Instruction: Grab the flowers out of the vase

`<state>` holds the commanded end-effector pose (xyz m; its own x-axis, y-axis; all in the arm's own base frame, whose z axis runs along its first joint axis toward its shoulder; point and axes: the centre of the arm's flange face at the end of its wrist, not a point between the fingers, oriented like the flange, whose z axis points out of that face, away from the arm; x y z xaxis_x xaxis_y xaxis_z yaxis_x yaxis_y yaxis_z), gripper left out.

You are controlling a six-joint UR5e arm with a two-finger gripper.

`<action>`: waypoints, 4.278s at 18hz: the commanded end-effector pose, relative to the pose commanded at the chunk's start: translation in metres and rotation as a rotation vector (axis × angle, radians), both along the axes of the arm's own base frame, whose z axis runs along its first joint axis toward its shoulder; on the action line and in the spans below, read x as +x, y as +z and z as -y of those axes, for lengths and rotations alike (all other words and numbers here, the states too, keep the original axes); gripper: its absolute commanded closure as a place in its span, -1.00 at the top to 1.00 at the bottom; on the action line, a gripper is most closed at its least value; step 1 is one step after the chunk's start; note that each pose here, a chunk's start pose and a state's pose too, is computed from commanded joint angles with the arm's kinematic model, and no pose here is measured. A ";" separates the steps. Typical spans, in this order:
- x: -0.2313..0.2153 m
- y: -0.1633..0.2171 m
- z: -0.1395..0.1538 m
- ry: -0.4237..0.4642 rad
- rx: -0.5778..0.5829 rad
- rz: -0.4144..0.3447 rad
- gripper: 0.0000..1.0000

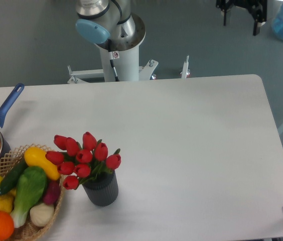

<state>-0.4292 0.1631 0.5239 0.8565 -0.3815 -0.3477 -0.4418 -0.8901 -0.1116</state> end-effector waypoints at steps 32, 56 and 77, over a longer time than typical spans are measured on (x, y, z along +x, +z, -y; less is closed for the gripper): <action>0.048 -0.065 -0.118 0.097 0.376 0.347 1.00; 0.058 -0.148 -0.221 -0.104 0.594 0.595 1.00; 0.065 -0.199 -0.297 -0.148 0.664 0.677 1.00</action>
<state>-0.3642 0.4598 0.3254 0.9141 -0.4050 0.0188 -0.2015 -0.4940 -0.8458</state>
